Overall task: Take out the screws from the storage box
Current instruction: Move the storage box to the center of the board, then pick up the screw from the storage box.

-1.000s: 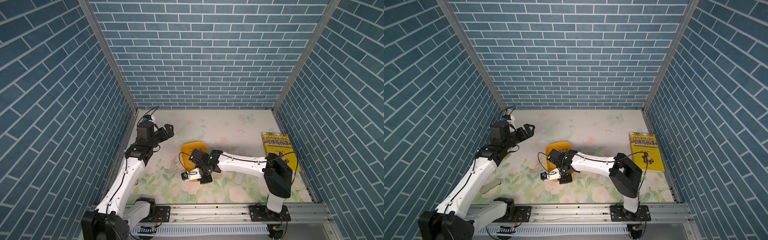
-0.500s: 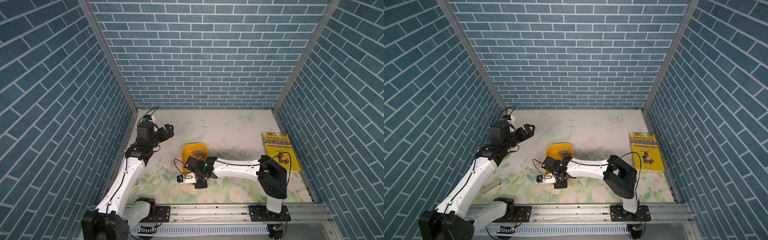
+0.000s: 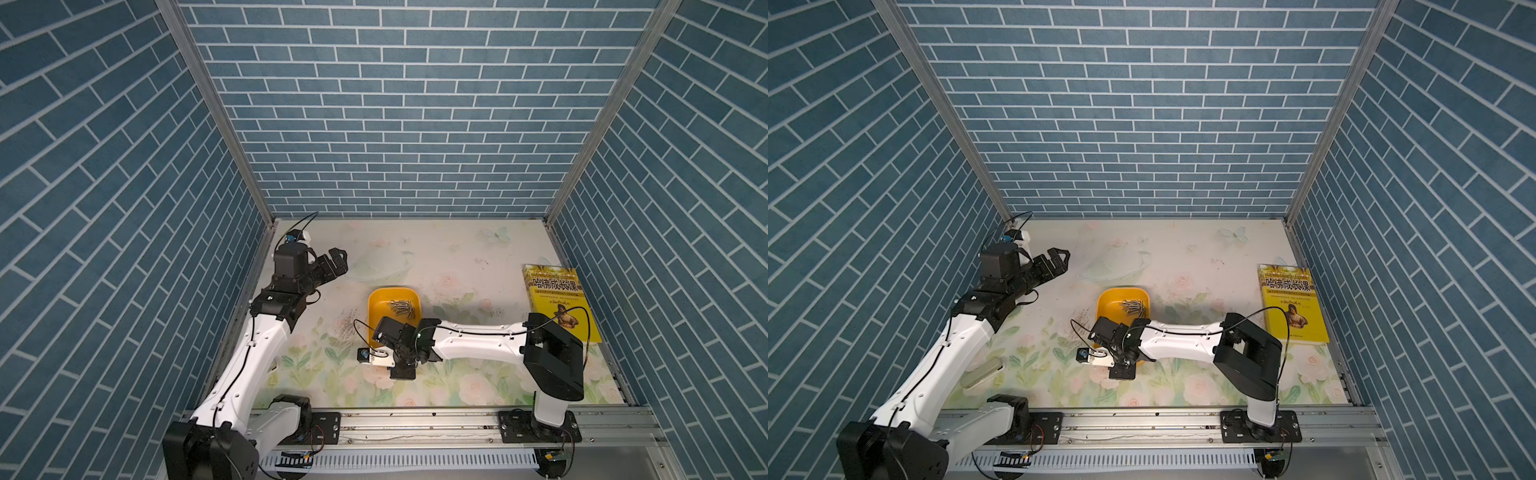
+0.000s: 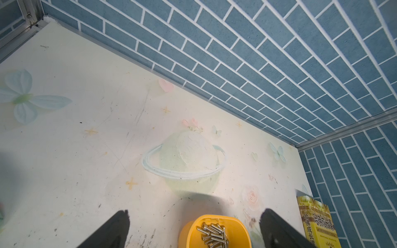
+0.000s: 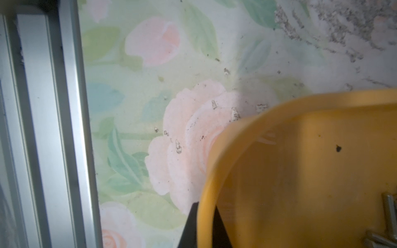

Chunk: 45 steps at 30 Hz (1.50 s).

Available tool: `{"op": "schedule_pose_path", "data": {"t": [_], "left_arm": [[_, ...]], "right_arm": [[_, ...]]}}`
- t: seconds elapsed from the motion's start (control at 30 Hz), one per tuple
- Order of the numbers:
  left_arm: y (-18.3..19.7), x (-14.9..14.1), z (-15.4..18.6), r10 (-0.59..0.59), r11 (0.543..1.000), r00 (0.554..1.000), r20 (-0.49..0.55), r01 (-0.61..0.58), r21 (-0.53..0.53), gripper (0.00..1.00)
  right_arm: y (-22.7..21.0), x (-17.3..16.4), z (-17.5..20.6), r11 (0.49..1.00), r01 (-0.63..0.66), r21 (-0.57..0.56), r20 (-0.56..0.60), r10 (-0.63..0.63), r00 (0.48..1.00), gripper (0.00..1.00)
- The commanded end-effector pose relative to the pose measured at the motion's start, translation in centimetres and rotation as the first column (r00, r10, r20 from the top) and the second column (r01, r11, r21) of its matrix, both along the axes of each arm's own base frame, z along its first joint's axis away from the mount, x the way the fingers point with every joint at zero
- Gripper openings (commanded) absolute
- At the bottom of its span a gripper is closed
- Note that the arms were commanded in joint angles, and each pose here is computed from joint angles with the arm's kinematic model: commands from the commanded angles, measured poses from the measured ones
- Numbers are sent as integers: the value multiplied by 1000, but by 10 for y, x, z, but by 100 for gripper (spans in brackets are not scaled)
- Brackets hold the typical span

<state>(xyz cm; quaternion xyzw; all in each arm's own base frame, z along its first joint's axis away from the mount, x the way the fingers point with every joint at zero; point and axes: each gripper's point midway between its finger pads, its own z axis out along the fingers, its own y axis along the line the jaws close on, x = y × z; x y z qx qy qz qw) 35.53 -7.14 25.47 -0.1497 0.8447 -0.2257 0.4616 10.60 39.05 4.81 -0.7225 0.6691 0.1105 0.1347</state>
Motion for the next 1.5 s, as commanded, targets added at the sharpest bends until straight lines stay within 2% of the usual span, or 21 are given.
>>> {"op": "schedule_pose_path", "data": {"t": [0.0, 0.07, 0.17, 0.27, 0.37, 0.47, 0.53, 0.57, 0.63, 0.67, 0.73, 0.77, 0.83, 0.9, 0.97, 1.1, 1.2, 1.27, 1.37, 1.47], "left_arm": [[1, 0, -5, -4, 1000, 1000, -12, 4, 9, 100], [1, 0, -5, -2, 1000, 1000, -12, 2, 8, 100], [1, 0, -5, -1, 1000, 1000, -8, 1, 6, 100], [2, -2, -5, 9, 1000, 1000, -9, -9, 3, 100], [11, -4, -5, 79, 997, 997, -14, -80, -14, 100], [7, -12, 1, 97, 994, 995, 9, -97, -56, 100], [-4, -19, 9, 86, 994, 994, 72, -80, -76, 100], [-11, -22, 13, 71, 996, 992, 100, -66, -52, 100], [-16, -29, 14, 81, 995, 993, 83, -85, 49, 100], [-25, -33, 13, 42, 993, 997, 71, -50, 106, 100], [-48, -46, 4, -63, 983, 997, 42, 55, 177, 100], [-54, -54, -4, -74, 979, 997, 23, 69, 194, 100], [-61, -72, -18, -76, 983, 997, -4, 75, 170, 100], [-68, -89, -27, -121, 985, 993, 10, 118, 126, 100], [-62, -105, -39, -124, 987, 992, 24, 121, 106, 100], [-39, -126, -63, -73, 995, 997, 39, 70, 76, 100], [-43, -129, -40, -107, 994, 987, 120, 103, 36, 100], [-40, -126, -30, -91, 995, 984, 153, 84, 48, 100], [-33, -118, -41, -37, 995, 992, 118, 26, 94, 100], [-42, -112, -52, -62, 991, 996, 59, 54, 123, 100]], "right_arm": [[-32, -19, -23, 985, 111, -134, -100, -125, 987, 0], [-32, -19, -26, 985, 109, -137, -92, -122, 988, 0], [-27, -18, -29, 986, 109, -123, -79, -119, 990, 18], [-16, -16, -22, 992, 103, -71, -80, -109, 991, 29], [1, -18, 2, 998, 60, 17, -87, -58, 994, 29], [24, -10, 45, 987, 55, 149, -45, -49, 998, 28], [38, -7, 78, 960, 63, 274, -29, -58, 998, 30], [43, -2, 95, 936, 82, 343, -14, -82, 997, 31], [46, 15, 113, 886, 146, 440, 34, -179, 983, 33], [46, 22, 119, 860, 177, 479, 49, -228, 973, 29], [47, 35, 119, 823, 216, 525, 74, -297, 952, 28], [47, 45, 117, 805, 246, 540, 90, -346, 934, 28], [47, 63, 111, 780, 311, 543, 118, -437, 892, 28], [44, 81, 103, 760, 368, 536, 150, -515, 844, 28], [42, 92, 90, 758, 392, 521, 165, -540, 825, 30], [34, 118, 69, 766, 416, 490, 143, -542, 828, 28], [20, 137, 68, 761, 423, 492, 143, -550, 823, 25], [12, 147, 74, 753, 418, 508, 153, -557, 817, 25], [7, 155, 74, 777, 401, 485, 163, -531, 831, 27], [5, 157, 55, 827, 387, 408, 180, -489, 854, 26]]}}
